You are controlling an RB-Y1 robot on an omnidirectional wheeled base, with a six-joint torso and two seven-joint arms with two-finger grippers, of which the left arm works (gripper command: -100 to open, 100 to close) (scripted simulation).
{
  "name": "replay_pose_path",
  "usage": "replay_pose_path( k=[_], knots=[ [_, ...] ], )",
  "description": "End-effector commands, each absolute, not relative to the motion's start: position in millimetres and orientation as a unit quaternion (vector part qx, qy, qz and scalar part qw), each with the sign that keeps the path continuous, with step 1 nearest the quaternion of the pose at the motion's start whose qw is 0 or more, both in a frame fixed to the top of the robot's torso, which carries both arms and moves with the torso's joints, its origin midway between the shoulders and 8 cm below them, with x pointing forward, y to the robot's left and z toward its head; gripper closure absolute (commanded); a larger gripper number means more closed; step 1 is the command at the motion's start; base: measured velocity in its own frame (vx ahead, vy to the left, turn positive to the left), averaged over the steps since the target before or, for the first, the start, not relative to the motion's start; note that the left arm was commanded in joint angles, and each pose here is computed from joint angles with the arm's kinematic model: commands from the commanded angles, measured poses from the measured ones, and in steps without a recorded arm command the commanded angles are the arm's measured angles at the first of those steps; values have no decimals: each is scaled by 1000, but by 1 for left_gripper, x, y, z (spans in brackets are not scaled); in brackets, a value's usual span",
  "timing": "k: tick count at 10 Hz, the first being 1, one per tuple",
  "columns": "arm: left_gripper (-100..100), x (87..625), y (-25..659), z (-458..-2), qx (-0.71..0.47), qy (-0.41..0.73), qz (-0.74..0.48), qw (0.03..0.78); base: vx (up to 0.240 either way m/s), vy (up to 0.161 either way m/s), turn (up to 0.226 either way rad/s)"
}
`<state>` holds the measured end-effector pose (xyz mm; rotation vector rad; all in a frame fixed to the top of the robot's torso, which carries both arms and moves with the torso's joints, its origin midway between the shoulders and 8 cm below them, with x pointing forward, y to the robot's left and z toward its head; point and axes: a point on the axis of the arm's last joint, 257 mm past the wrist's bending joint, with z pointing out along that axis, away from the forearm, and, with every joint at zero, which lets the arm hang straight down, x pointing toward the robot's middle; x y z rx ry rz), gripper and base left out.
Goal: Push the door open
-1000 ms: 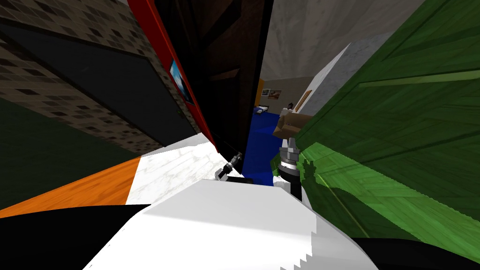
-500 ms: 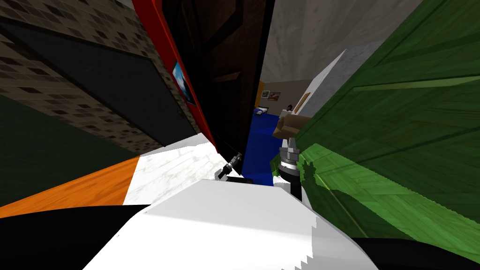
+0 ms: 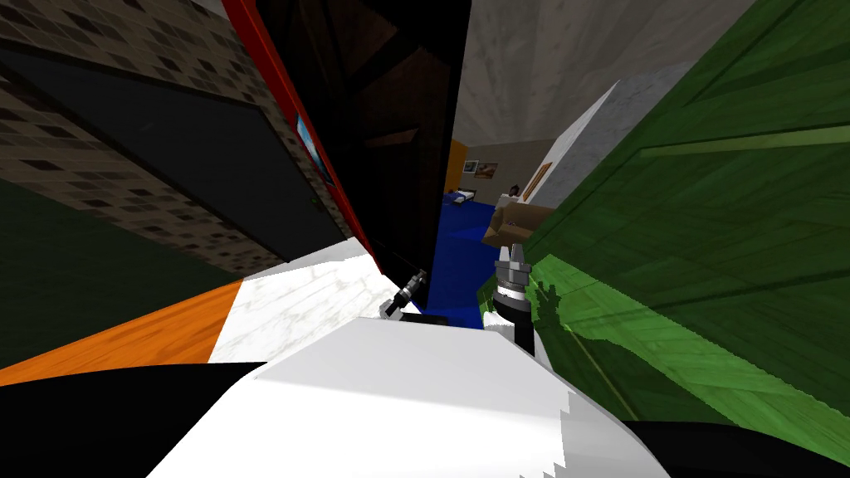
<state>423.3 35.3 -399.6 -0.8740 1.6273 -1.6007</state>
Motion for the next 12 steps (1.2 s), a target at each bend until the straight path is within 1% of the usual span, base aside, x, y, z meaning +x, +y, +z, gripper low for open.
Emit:
replay_pose_path(
  k=[1, 4, 6, 7, 8, 12],
  knots=[
    [100, 434, 50, -395, -341, 620, -609, 358, 154, -153, 30],
    [100, 444, 68, -394, -356, 612, -597, 379, 154, -143, 58],
    [100, 444, 68, -394, -356, 612, -597, 379, 79, -59, 17],
    [100, 450, 77, -394, -366, 605, -589, 391, 109, -83, 110],
    [-100, 448, 72, -395, -361, 610, -593, 383, -55, -40, 77],
    [-100, 448, 69, -395, -363, 609, -595, 378, -195, 45, 12]
  ],
)
